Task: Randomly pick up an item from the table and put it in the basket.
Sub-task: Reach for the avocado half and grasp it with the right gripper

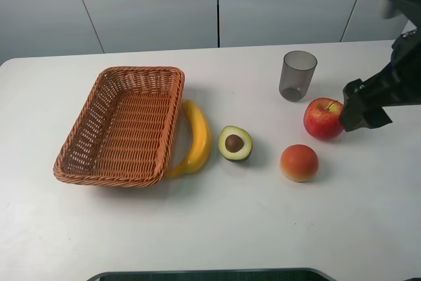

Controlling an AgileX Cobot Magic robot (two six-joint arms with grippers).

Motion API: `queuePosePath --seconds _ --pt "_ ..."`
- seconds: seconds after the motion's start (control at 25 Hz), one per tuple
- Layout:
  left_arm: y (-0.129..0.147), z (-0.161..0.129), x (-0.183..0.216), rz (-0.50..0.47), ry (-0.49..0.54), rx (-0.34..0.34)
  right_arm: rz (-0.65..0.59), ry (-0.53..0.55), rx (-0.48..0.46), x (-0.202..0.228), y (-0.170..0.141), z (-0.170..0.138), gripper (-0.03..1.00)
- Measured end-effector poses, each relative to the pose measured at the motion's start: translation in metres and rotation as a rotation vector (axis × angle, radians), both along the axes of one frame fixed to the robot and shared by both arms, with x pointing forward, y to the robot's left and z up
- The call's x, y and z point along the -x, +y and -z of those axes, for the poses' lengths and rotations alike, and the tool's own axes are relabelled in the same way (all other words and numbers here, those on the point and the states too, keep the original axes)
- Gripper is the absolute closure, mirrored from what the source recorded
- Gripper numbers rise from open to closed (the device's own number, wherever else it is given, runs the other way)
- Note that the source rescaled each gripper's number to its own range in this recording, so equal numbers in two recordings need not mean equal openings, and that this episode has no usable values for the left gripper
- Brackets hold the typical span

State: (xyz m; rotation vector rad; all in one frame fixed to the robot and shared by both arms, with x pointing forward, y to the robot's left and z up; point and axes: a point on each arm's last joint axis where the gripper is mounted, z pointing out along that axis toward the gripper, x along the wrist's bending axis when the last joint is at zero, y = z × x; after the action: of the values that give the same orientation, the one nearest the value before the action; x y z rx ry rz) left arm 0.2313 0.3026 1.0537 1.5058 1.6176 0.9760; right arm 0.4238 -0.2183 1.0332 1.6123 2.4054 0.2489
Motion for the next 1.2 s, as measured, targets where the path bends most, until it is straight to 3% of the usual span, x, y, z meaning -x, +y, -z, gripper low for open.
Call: queuePosePath --seconds 0.32,0.72,1.2 --pt "0.0 0.0 0.0 0.0 0.0 0.0 -0.08 0.018 0.019 -0.01 0.013 0.01 -0.03" --pt "0.0 0.0 0.0 0.0 0.0 0.0 -0.25 0.016 0.026 -0.047 0.074 0.011 -0.03" --pt "0.0 0.0 0.0 0.0 0.0 0.0 -0.384 0.149 0.027 -0.07 0.126 0.087 -0.03"
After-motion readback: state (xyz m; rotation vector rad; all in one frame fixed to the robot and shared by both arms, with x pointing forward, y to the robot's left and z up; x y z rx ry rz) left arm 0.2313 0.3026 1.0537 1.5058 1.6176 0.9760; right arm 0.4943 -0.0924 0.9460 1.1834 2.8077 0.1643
